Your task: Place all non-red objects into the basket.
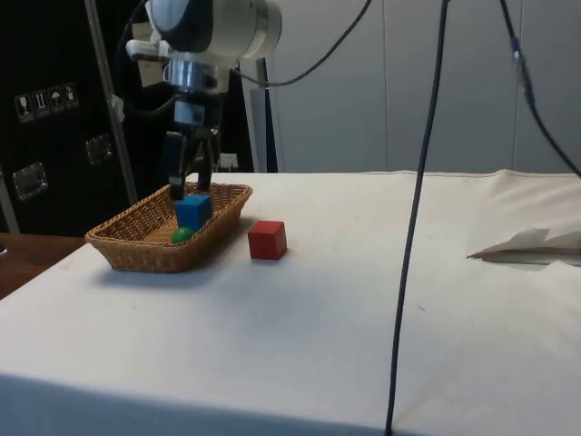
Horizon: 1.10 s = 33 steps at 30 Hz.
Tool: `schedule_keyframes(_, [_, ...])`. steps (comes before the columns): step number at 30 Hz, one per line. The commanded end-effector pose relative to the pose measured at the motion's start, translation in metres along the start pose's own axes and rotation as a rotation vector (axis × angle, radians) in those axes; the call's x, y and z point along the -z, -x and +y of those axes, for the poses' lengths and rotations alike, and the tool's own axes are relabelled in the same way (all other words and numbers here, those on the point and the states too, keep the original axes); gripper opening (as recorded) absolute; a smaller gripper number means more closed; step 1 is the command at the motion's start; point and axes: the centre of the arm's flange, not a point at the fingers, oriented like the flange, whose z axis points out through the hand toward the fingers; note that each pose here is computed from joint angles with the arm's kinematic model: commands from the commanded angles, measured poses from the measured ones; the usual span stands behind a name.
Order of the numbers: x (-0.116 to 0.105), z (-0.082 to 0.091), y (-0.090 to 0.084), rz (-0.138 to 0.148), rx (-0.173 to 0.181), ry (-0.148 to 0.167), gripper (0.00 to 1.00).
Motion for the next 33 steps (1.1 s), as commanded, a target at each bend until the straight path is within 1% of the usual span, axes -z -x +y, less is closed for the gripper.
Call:
schedule_keyframes(1, [0.007, -0.001, 0.005, -0.001, 0.001, 0.009, 1.00])
schedule_keyframes(2, [0.004, 0.000, 0.002, 0.001, 0.003, 0.000, 1.00])
schedule_keyframes(3, [0.011, -0.002, 0.006, 0.000, 0.005, 0.010, 1.00])
schedule_keyframes(4, [0.016, -0.002, 0.011, -0.002, 0.012, 0.011, 1.00])
schedule_keyframes(6, [0.021, -0.003, 0.014, -0.002, 0.018, 0.013, 1.00])
schedule_keyframes(10, [0.032, -0.004, 0.022, -0.007, 0.043, 0.022, 1.00])
schedule_keyframes(11, [0.031, -0.003, 0.021, -0.007, 0.040, 0.007, 1.00])
schedule_keyframes(12, [0.033, -0.004, 0.024, -0.008, 0.048, 0.023, 1.00])
schedule_keyframes(15, [0.041, -0.005, 0.028, -0.012, 0.069, 0.032, 1.00])
schedule_keyframes(17, [0.043, -0.004, 0.029, -0.011, 0.073, 0.035, 1.00])
schedule_keyframes(18, [0.046, -0.005, 0.031, -0.013, 0.087, 0.040, 1.00])
schedule_keyframes(19, [0.048, -0.005, 0.032, -0.014, 0.091, 0.043, 1.00])
schedule_keyframes(20, [0.047, -0.005, 0.031, -0.017, 0.089, 0.029, 1.00])
schedule_keyframes(21, [0.049, -0.005, 0.033, -0.015, 0.096, 0.045, 1.00])
schedule_keyframes(28, [0.064, -0.007, 0.041, -0.022, 0.140, 0.063, 1.00])
schedule_keyframes(29, [0.061, -0.007, 0.040, -0.023, 0.134, 0.048, 1.00])
schedule_keyframes(30, [0.066, -0.008, 0.043, -0.022, 0.145, 0.065, 1.00])
schedule_keyframes(33, [0.071, -0.010, 0.045, -0.024, 0.159, 0.069, 1.00])
